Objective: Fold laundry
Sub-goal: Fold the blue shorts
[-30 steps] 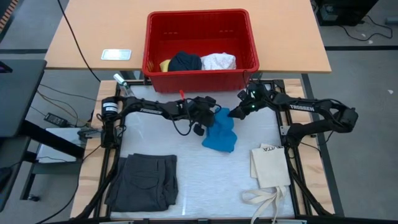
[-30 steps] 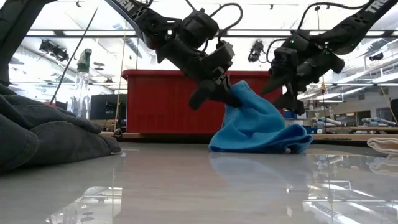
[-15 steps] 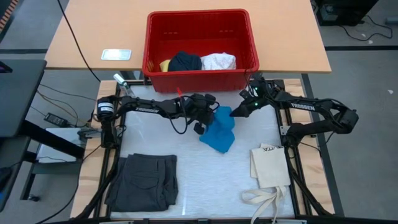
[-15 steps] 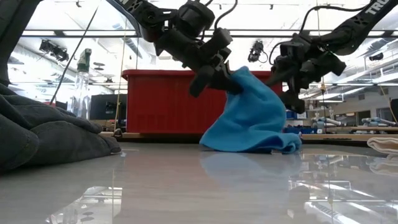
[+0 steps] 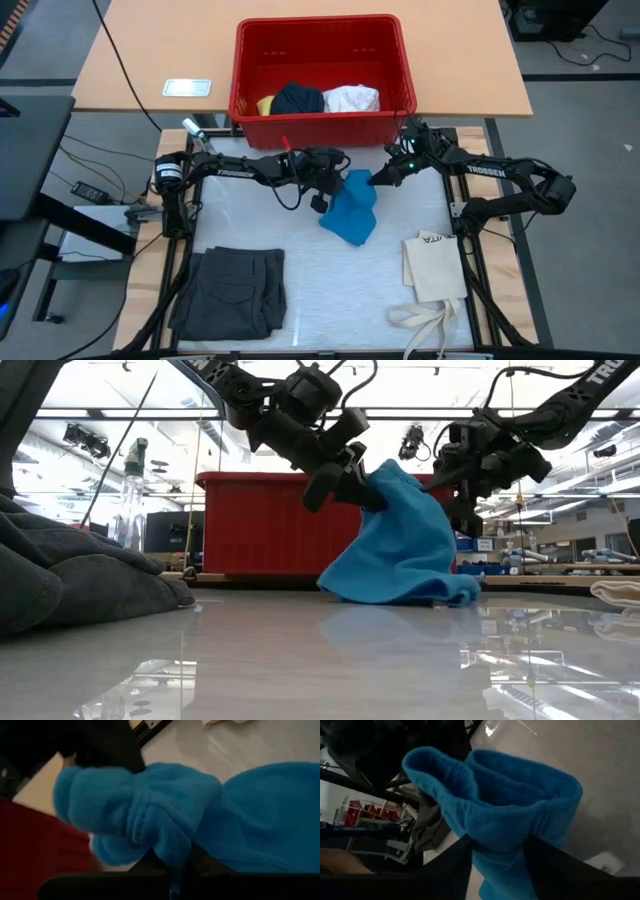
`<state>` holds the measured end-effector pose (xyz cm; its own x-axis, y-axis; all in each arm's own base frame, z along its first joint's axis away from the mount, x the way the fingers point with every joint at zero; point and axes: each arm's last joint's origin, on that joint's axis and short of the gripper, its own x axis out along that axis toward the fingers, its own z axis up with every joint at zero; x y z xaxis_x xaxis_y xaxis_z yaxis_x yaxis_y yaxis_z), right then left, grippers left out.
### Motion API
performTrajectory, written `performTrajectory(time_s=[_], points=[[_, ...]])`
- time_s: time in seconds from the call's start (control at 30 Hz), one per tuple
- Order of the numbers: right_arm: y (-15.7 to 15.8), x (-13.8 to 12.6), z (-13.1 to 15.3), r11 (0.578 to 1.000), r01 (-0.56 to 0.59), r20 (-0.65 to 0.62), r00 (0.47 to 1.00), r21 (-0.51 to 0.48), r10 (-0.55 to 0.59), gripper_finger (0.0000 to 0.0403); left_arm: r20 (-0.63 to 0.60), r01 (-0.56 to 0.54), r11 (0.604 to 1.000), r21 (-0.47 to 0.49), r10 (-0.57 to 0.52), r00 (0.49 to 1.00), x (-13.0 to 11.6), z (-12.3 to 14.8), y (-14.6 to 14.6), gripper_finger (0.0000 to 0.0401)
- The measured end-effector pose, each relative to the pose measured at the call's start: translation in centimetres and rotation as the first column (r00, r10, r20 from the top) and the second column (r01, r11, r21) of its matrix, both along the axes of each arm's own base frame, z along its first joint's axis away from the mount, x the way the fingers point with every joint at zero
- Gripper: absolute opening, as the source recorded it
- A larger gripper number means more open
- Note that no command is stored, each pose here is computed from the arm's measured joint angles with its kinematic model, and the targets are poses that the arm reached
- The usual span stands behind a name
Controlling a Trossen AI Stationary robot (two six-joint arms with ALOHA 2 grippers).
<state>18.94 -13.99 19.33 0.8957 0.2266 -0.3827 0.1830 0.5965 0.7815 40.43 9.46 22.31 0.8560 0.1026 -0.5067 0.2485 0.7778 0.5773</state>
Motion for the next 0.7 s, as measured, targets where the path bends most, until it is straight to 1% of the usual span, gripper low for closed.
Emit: performTrajectory(time_s=[0.1, 0.2, 0.23, 0.3, 0.37, 0.47, 0.5, 0.57, 0.63, 0.7], points=[[0.1, 0.2, 0.3, 0.999, 0.026, 0.005, 1.000, -0.047, -0.026, 0.0118, 0.003, -0.038, 0.999, -0.034, 0.038, 0.999, -0.2, 0.0, 0.7, 0.0014], [0.2, 0.6, 0.7, 0.993, 0.045, 0.031, 0.999, -0.110, -0.042, 0.0035, 0.006, -0.062, 0.996, -0.056, 0.063, 0.998, -0.3, 0.0, 1.1, 0.0014], [0.2, 0.8, 0.8, 0.990, 0.051, 0.044, 0.998, -0.131, -0.046, 0.0022, 0.007, -0.069, 0.995, -0.065, 0.070, 0.998, -0.3, 0.0, 1.1, 0.0014], [0.4, 1.0, 1.2, 0.982, 0.080, 0.060, 0.996, -0.169, -0.071, 0.0019, 0.009, -0.101, 0.990, -0.099, 0.102, 0.995, -0.3, 0.0, 1.3, 0.0015], [0.7, 1.1, 1.8, 0.968, 0.114, 0.077, 0.992, -0.224, -0.099, 0.0018, 0.007, -0.161, 0.977, -0.138, 0.164, 0.987, -0.4, 0.0, 1.5, 0.0023], [1.3, 0.8, 2.9, 0.930, 0.166, 0.104, 0.985, -0.327, -0.139, 0.0018, -0.017, -0.285, 0.941, -0.185, 0.286, 0.958, -0.7, -0.2, 2.1, 0.0045], [1.6, 0.7, 3.3, 0.913, 0.183, 0.112, 0.982, -0.365, -0.151, 0.0018, -0.030, -0.332, 0.922, -0.197, 0.333, 0.942, -0.9, -0.3, 2.5, 0.0055], [2.1, 0.3, 4.3, 0.864, 0.219, 0.141, 0.975, -0.454, -0.173, 0.0018, -0.056, -0.416, 0.885, -0.210, 0.414, 0.909, -1.2, -0.6, 3.1, 0.0077], [2.8, -0.1, 5.4, 0.807, 0.240, 0.184, 0.969, -0.540, -0.164, 0.0018, -0.075, -0.463, 0.857, -0.227, 0.459, 0.885, -1.6, -0.6, 3.7, 0.0100], [3.4, -0.5, 6.5, 0.752, 0.233, 0.194, 0.971, -0.617, -0.142, 0.0018, -0.084, -0.485, 0.839, -0.246, 0.480, 0.873, -2.1, -0.2, 4.1, 0.0123]])
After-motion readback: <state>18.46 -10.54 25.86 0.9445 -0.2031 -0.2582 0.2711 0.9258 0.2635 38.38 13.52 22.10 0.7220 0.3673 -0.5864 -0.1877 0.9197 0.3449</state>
